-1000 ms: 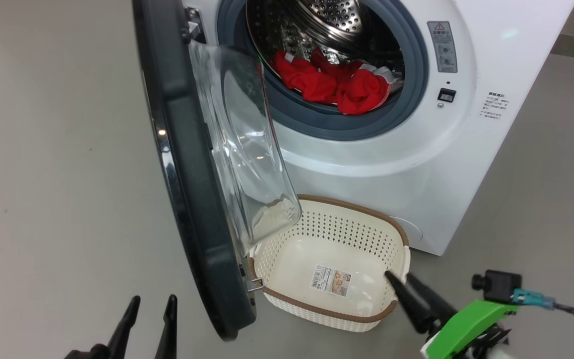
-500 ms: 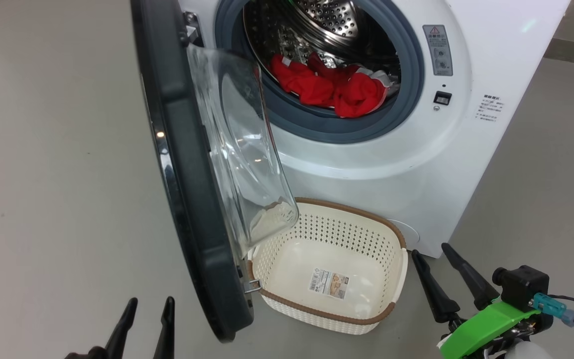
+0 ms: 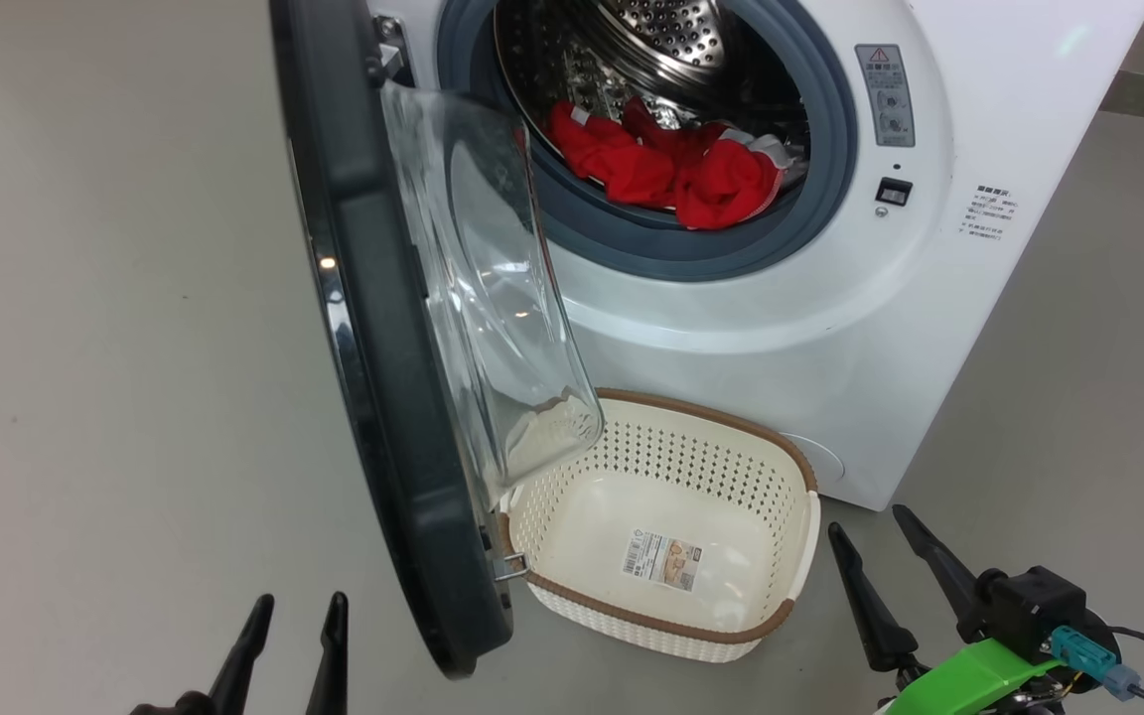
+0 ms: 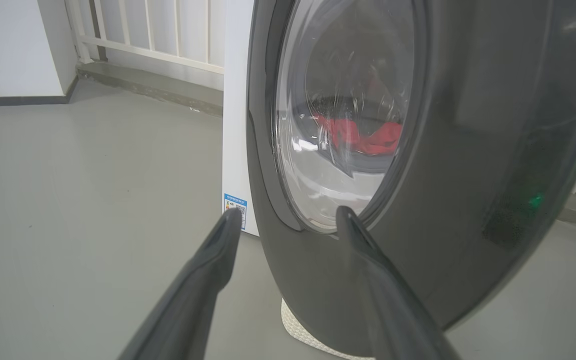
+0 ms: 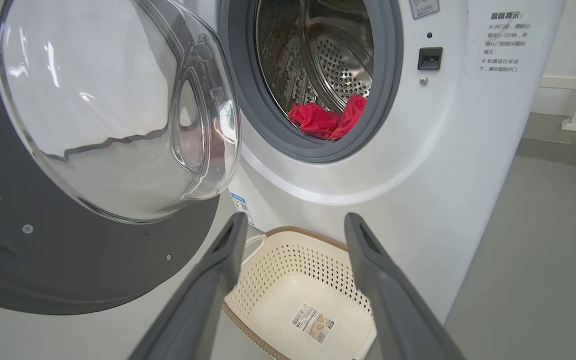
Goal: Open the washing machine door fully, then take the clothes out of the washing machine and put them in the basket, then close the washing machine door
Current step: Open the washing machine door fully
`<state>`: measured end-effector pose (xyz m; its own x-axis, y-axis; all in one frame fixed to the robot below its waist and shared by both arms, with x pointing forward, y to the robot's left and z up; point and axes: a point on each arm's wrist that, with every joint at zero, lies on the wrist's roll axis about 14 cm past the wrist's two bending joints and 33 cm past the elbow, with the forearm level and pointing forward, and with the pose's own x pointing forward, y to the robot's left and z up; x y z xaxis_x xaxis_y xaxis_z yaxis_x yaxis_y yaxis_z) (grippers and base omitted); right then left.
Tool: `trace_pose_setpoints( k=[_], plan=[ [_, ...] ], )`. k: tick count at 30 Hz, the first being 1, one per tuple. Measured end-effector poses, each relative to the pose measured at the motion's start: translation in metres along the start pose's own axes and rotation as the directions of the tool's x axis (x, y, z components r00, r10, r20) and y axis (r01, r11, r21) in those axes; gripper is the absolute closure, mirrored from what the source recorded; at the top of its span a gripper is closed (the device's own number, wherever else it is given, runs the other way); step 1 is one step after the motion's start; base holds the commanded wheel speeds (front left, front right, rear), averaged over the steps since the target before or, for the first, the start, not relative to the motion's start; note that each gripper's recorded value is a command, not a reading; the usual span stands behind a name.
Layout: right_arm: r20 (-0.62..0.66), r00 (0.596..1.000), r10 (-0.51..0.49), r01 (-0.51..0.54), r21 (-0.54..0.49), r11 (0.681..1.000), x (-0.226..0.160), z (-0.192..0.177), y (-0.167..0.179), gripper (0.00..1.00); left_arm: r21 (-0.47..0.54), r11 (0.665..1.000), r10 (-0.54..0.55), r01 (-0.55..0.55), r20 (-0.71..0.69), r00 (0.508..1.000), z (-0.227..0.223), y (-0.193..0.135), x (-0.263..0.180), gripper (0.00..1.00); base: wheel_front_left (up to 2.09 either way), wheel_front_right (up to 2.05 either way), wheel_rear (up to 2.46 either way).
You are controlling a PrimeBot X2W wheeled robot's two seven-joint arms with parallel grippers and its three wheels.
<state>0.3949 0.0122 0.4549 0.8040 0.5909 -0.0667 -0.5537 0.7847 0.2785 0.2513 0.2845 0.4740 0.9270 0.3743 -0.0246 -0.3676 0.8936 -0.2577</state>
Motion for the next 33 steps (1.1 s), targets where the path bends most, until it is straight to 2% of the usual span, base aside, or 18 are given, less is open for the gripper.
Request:
trace_pose_setpoints(
  k=[6,7,8,13,18,22,25,27,30,33],
  plan=[
    [0.004,1.000,-0.014,0.014,0.003,1.000,0.000,0.001,-0.004,0.00,0.002,1.000,0.003,-0.003,-0.003,1.000,-0.001,0.001,0.001,0.01,0.00,0.00,0.00],
    [0.006,1.000,-0.014,0.014,0.004,1.000,0.000,0.001,-0.004,0.00,0.001,1.000,0.005,-0.005,-0.002,1.000,0.000,0.001,0.001,0.56,0.00,0.00,0.00],
    [0.006,1.000,-0.015,0.015,0.005,1.000,0.000,0.001,-0.004,0.00,0.001,1.000,0.007,-0.007,-0.004,1.000,-0.001,0.002,0.001,1.00,0.00,0.00,0.00],
    [0.006,1.000,-0.016,0.016,0.004,1.000,0.001,0.001,-0.005,0.00,-0.017,1.000,0.026,-0.025,0.042,0.999,0.014,0.008,0.006,1.00,0.00,0.00,0.00],
    [0.011,1.000,-0.017,0.017,0.009,1.000,0.002,0.002,-0.004,0.00,-0.017,1.000,0.006,-0.002,0.227,0.974,0.074,0.003,0.022,1.00,0.00,0.00,0.00],
    [0.015,1.000,-0.020,0.020,0.010,1.000,0.001,0.003,-0.004,0.00,0.005,0.997,-0.069,0.074,0.417,0.906,0.139,-0.021,0.024,1.00,0.00,0.00,0.00],
    [0.020,1.000,-0.023,0.023,0.011,1.000,0.000,0.004,-0.005,0.00,0.032,0.983,-0.169,0.178,0.521,0.837,0.174,-0.056,0.016,1.00,0.00,0.00,0.00],
    [0.022,0.999,-0.026,0.026,0.011,1.000,0.000,0.005,-0.006,0.00,0.052,0.962,-0.254,0.269,0.530,0.809,0.178,-0.088,0.010,1.00,0.00,0.00,0.00],
    [0.022,0.999,-0.030,0.030,0.012,0.999,-0.001,0.005,-0.008,0.00,0.043,0.915,-0.371,0.402,0.484,0.792,0.160,-0.132,0.003,1.00,0.00,0.00,0.00],
    [0.022,0.999,-0.033,0.033,0.014,0.999,-0.001,0.004,-0.009,0.00,-0.022,0.889,-0.417,0.457,0.371,0.830,0.118,-0.151,0.000,1.00,0.00,0.00,0.00]
  ],
)
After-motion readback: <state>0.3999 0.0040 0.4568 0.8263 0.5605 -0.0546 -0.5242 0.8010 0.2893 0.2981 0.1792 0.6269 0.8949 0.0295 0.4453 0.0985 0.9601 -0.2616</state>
